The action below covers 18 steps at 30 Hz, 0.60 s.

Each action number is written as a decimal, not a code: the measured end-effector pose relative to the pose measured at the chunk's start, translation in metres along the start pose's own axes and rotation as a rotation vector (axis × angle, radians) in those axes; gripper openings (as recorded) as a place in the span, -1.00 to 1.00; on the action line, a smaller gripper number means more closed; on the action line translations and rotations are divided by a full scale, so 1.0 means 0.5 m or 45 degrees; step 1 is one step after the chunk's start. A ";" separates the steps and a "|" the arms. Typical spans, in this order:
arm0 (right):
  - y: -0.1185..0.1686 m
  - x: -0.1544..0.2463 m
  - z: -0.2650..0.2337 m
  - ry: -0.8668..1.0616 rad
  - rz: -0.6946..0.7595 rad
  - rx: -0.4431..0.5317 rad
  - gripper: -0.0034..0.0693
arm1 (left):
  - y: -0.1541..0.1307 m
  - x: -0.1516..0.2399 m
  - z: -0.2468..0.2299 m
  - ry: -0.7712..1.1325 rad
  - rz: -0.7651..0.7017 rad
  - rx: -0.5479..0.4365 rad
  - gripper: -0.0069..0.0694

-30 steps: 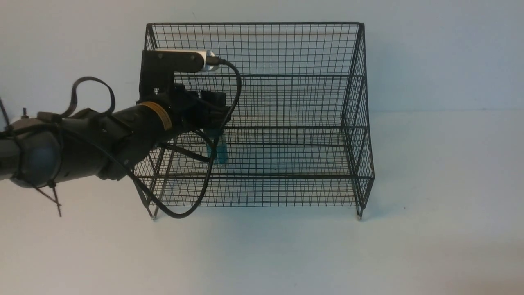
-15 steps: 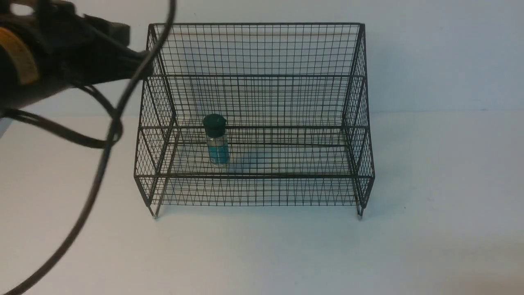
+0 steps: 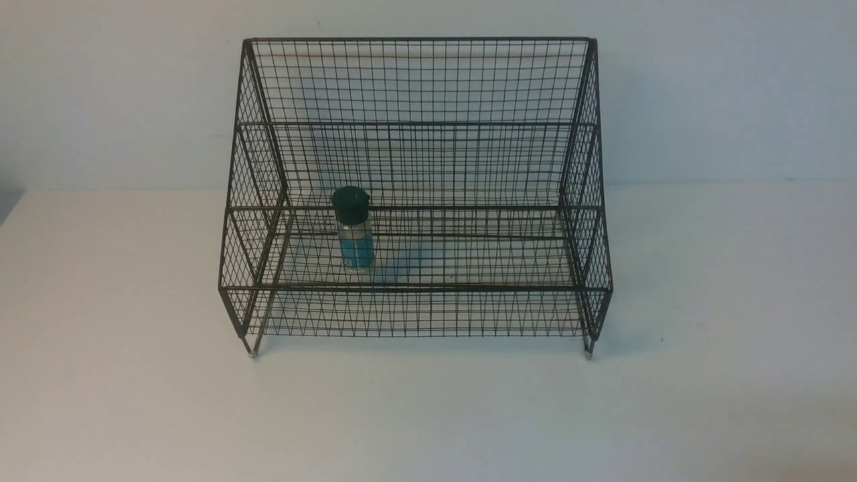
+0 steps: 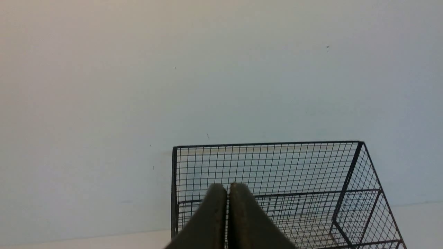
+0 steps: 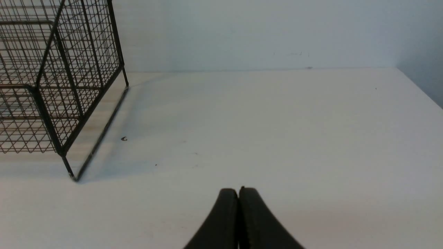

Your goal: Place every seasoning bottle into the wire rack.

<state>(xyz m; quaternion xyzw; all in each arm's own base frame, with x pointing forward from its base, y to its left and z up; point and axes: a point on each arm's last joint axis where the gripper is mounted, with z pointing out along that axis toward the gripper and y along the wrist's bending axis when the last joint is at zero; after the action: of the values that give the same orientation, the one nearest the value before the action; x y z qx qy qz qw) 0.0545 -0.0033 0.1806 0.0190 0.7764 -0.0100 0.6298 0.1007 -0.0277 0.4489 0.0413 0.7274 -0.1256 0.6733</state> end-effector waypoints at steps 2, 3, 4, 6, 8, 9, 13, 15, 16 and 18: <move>0.000 0.000 0.000 0.000 0.000 0.000 -0.95 | 0.003 -0.004 -0.017 -0.031 -0.007 0.004 -0.83; 0.000 0.000 0.000 0.000 0.000 0.000 -0.95 | 0.004 -0.005 -0.022 -0.038 -0.009 0.004 -0.83; 0.000 0.000 0.000 0.000 0.000 0.000 -0.95 | 0.006 -0.006 -0.029 -0.047 -0.012 0.004 -0.83; 0.000 0.000 0.000 0.000 0.000 0.000 -0.95 | 0.008 -0.008 -0.040 -0.060 -0.011 0.002 -0.83; 0.000 0.000 0.000 0.000 0.000 0.000 -0.95 | 0.010 -0.007 -0.046 -0.061 -0.007 -0.001 -0.83; 0.000 0.000 0.000 0.000 0.000 0.000 -0.95 | 0.012 -0.007 -0.052 -0.059 0.002 -0.006 -0.83; 0.000 0.000 0.000 0.000 0.000 0.000 -0.95 | 0.020 0.020 -0.082 -0.053 0.105 0.009 -0.83; 0.000 0.000 0.000 0.000 0.000 0.000 -0.95 | 0.023 0.042 -0.098 -0.051 0.149 0.030 -0.83; 0.000 0.000 0.000 0.000 0.000 0.000 -0.95 | 0.025 0.073 -0.105 -0.023 0.190 0.045 -0.83; 0.000 0.000 0.000 0.000 0.000 0.000 -0.95 | 0.028 0.121 -0.115 0.003 0.233 0.060 -0.83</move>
<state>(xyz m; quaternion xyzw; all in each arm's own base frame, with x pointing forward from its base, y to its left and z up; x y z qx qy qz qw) 0.0545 -0.0033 0.1806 0.0190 0.7764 -0.0100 0.6298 0.0426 -0.0071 0.3907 0.1234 0.7183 -0.0805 0.6799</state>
